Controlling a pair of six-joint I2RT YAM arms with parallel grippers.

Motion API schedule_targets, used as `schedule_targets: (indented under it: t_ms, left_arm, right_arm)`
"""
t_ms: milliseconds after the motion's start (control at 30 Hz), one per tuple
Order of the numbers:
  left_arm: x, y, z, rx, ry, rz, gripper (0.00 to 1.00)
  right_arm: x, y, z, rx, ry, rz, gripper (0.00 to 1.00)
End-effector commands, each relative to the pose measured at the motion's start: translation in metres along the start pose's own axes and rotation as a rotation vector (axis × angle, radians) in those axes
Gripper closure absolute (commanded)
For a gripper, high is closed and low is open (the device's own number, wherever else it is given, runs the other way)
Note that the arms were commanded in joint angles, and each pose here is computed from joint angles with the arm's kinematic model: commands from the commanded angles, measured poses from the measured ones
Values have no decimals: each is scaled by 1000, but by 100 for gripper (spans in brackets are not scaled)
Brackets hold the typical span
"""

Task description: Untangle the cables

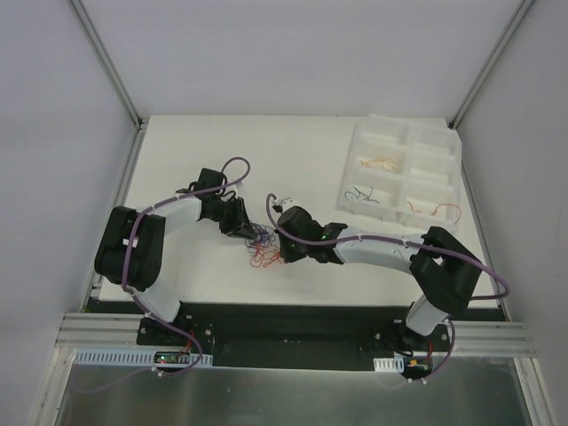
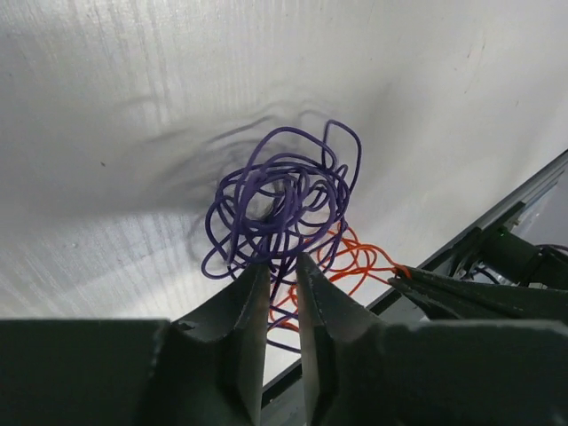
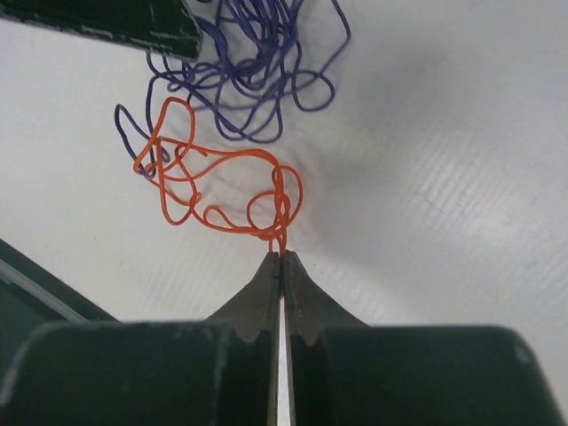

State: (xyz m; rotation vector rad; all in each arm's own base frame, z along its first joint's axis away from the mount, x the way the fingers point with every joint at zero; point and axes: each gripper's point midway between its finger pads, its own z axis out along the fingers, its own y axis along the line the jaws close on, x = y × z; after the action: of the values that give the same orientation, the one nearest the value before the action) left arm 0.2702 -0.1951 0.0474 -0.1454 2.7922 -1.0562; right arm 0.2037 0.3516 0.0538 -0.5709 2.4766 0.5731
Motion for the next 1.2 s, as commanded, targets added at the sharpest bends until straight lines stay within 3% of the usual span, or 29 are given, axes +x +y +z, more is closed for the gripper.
schedule_targets:
  t_ms: [0, 67, 267, 433, 533, 600, 667, 700, 733, 767, 800, 900, 1000, 1167]
  left_arm:
    - [-9, -6, -9, 15, -45, 65, 92]
    - [-15, -3, -17, 4, -83, 69, 100]
    - [-39, 1, -59, -59, -286, 103, 100]
    - [-56, -8, -96, -116, -450, 141, 100]
    - [-56, -14, -104, -110, -479, 154, 100]
    - [-53, -19, -102, -80, -454, 180, 100]
    - [-49, -22, -100, -58, -428, 185, 99]
    - [-47, -26, -100, -40, -417, 201, 94]
    - [-46, -29, -100, -21, -408, 212, 82]
    - [-43, -33, -100, -1, -396, 223, 63]
    - [-41, -39, -100, 26, -386, 239, 52]
    - [-33, -61, -103, 103, -370, 323, 33]
    - [-20, -101, -107, 225, -367, 487, 30]
    - [36, -185, -109, 492, -287, 807, 30]
  right_arm:
    - [-12, -19, -37, 74, -72, -32, 99]
    - [-14, -32, -56, 132, -102, -36, 99]
    - [-20, -103, -125, 461, -207, -43, 99]
    - [-17, -149, -167, 574, -249, 49, 99]
    - [-15, -161, -180, 529, -275, 94, 99]
    - [-20, -141, -176, 344, -296, 75, 99]
    - [-25, -137, -182, 282, -332, 90, 99]
    - [-27, -137, -186, 260, -341, 102, 99]
    - [-26, -134, -188, 229, -342, 103, 99]
    - [-26, -130, -190, 193, -341, 102, 99]
    - [-26, -126, -192, 161, -347, 100, 99]
    - [-30, -115, -196, 76, -363, 97, 99]
    - [-31, -90, -196, -70, -348, 57, 99]
    - [-31, -50, -200, -303, -345, -31, 99]
